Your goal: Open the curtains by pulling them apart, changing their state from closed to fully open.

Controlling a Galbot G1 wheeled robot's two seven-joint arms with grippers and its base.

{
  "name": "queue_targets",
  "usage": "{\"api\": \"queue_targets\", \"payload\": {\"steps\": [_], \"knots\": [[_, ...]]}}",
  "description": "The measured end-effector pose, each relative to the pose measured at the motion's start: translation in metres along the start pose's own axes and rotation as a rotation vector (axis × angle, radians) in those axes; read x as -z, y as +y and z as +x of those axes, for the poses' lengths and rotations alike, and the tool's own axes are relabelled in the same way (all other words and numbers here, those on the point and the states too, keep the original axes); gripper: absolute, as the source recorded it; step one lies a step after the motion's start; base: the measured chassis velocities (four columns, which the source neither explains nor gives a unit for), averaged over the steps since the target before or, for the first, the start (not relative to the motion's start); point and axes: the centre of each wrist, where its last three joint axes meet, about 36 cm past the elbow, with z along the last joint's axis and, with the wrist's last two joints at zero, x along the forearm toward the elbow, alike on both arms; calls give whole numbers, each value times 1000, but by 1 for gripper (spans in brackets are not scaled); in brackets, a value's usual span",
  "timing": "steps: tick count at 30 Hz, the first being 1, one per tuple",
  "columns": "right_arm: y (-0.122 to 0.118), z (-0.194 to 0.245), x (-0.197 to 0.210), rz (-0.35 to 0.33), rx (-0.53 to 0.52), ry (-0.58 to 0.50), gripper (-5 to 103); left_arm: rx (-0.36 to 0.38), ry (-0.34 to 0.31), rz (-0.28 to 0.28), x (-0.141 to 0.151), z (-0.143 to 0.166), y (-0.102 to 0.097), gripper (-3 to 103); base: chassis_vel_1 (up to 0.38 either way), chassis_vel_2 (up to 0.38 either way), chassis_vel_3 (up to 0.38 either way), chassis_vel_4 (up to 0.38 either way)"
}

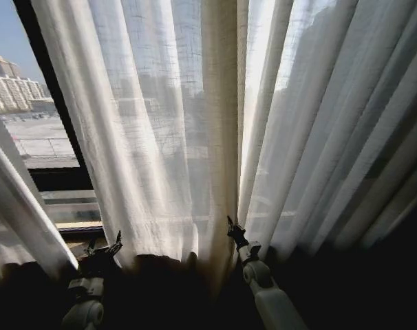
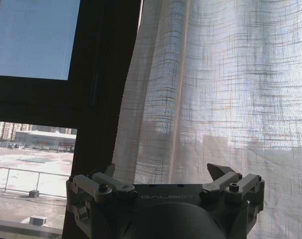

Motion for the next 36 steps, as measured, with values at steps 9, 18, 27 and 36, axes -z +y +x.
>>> {"api": "queue_targets", "payload": {"steps": [9,18,27,36], "knots": [[-6,3,-1,6,-6,3,0,0,0,0,0,0,0,100,-366,-352,365,350],[-8,5,-1,6,-9,2,0,0,0,0,0,0,0,100,-350,-355,349,356],[-9,6,0,7,-9,1,0,0,0,0,0,0,0,100,-359,-356,360,352],[-10,6,0,7,-7,-1,0,0,0,0,0,0,0,100,-355,-369,354,356]]}}
